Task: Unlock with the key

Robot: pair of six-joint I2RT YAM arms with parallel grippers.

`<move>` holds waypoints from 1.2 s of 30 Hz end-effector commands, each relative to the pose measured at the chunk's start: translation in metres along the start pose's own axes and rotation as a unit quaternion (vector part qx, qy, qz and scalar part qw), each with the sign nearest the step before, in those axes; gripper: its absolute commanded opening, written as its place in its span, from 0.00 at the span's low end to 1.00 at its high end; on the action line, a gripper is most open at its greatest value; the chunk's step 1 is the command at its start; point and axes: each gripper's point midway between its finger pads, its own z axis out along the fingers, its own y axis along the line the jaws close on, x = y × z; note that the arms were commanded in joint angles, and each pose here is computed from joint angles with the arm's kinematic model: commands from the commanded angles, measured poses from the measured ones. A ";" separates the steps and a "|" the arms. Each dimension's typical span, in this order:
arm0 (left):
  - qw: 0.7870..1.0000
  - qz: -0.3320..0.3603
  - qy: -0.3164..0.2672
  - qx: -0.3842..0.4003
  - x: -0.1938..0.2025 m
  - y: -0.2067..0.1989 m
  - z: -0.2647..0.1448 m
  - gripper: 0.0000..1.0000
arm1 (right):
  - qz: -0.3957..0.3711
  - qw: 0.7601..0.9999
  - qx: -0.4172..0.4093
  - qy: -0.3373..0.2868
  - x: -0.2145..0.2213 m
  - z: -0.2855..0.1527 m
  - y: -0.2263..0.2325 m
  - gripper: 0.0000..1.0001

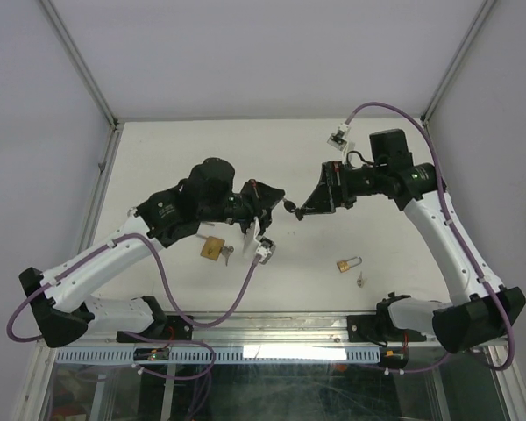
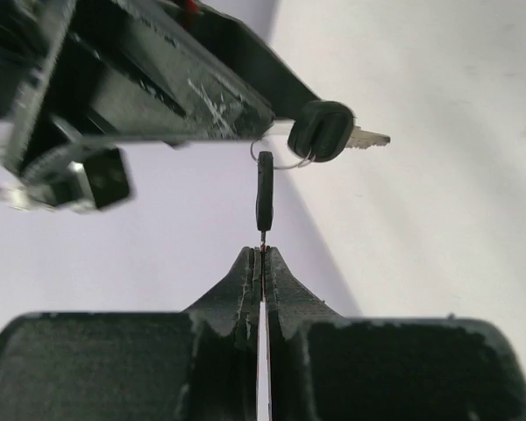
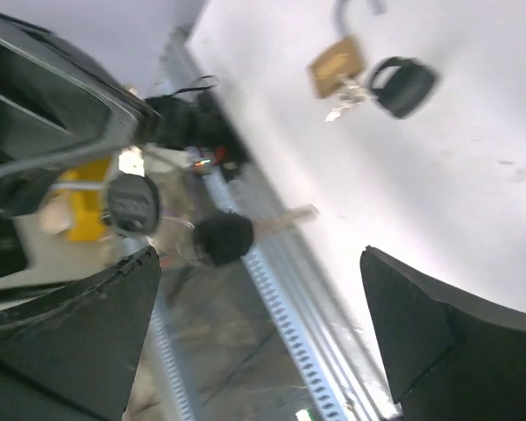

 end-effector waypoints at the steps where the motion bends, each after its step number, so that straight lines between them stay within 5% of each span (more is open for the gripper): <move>1: 0.957 -0.192 0.033 0.214 -0.010 -0.072 -0.026 0.00 | -0.110 0.982 0.138 -0.064 -0.014 -0.034 -0.024 1.00; 3: 0.911 -0.285 0.053 0.293 -0.019 -0.092 -0.038 0.00 | -0.156 0.970 0.154 -0.103 -0.023 -0.040 -0.024 0.99; 4: 0.872 -0.336 0.066 0.349 -0.026 -0.110 -0.041 0.00 | -0.185 0.962 0.149 -0.130 -0.024 -0.042 -0.020 0.98; 7: 0.797 -0.478 0.135 0.344 -0.023 -0.111 -0.025 0.00 | -0.272 0.932 0.089 -0.224 -0.033 -0.041 0.005 0.94; 11: 0.746 -0.562 0.122 0.335 -0.040 -0.102 -0.011 0.00 | -0.318 0.887 0.023 -0.333 -0.029 -0.034 0.015 0.87; 15: 0.707 -0.611 0.122 0.335 -0.046 -0.100 -0.002 0.00 | -0.369 0.877 -0.015 -0.309 -0.008 -0.007 0.021 0.88; 22: 0.684 -0.649 0.121 0.308 -0.045 -0.080 0.005 0.00 | -0.379 0.883 -0.095 -0.261 0.024 0.028 0.023 0.91; 28: 0.688 -0.649 0.120 0.303 -0.044 -0.076 0.005 0.00 | -0.369 0.887 -0.079 -0.266 0.020 0.034 0.017 0.58; 36: 0.693 -0.648 0.107 0.297 -0.045 -0.067 0.008 0.00 | -0.370 0.892 -0.078 -0.248 0.020 0.042 0.015 0.45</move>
